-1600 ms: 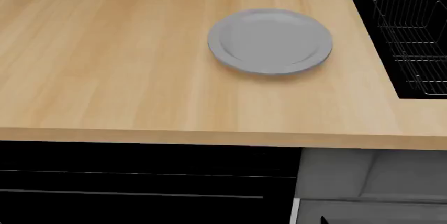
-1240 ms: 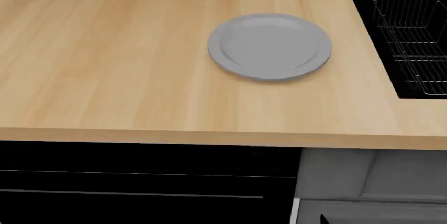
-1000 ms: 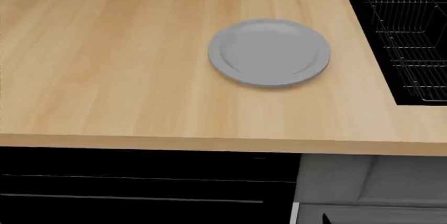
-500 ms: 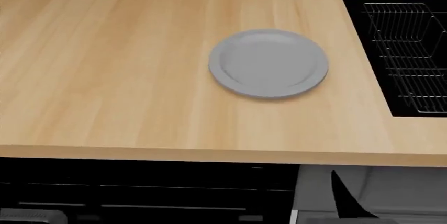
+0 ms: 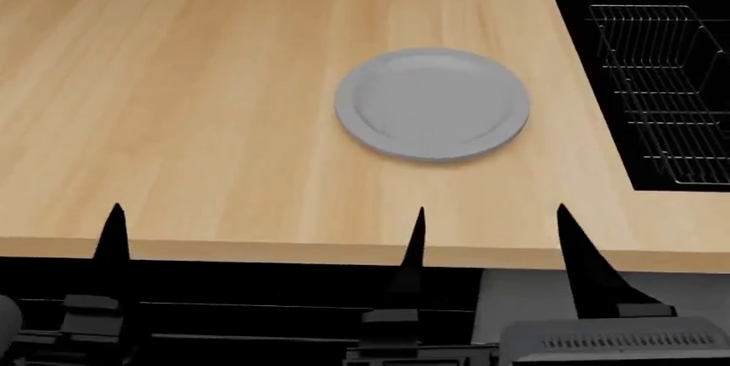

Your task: Place the pastries on the plates.

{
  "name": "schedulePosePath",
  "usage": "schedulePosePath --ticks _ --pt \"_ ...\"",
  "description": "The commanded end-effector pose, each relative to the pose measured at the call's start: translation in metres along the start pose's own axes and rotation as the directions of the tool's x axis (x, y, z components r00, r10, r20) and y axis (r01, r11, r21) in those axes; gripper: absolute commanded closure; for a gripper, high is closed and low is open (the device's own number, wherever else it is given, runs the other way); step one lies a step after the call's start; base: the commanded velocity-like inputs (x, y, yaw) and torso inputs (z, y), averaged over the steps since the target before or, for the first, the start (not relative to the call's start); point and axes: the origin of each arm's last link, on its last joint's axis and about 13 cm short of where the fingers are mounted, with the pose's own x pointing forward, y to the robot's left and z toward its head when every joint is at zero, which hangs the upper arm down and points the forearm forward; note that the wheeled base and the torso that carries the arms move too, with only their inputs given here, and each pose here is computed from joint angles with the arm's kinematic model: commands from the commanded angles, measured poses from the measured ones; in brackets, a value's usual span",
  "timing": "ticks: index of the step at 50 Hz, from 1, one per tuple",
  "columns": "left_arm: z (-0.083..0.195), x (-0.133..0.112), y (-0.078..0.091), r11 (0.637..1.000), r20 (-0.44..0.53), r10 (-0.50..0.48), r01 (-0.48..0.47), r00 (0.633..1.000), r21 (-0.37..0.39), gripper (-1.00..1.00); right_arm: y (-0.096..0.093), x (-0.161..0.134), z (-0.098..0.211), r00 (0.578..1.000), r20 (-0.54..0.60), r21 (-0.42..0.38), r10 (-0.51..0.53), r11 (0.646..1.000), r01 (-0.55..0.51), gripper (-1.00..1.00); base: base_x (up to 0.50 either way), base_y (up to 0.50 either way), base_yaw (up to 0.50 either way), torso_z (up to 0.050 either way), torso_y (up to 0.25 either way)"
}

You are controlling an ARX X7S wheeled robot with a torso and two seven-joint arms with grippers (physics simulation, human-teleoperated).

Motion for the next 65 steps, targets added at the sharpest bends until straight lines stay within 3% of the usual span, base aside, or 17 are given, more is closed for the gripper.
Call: schedulePosePath --ticks 1,65 --pt "0.0239 -0.0144 0.0003 0.999 -0.011 0.000 0.000 1.000 0.047 -1.00 0.0007 -0.0074 0.0224 0.999 0.040 -0.029 0.009 1.000 -0.008 -1.00 0.00 -0.48 0.00 0.000 0.000" --pt "0.0229 -0.0183 0.0021 0.999 0.014 0.032 -0.032 0.999 0.028 -1.00 0.0011 -0.0111 0.0264 0.999 0.045 -0.059 0.010 0.998 -0.007 -1.00 0.00 -0.50 0.00 0.000 0.000"
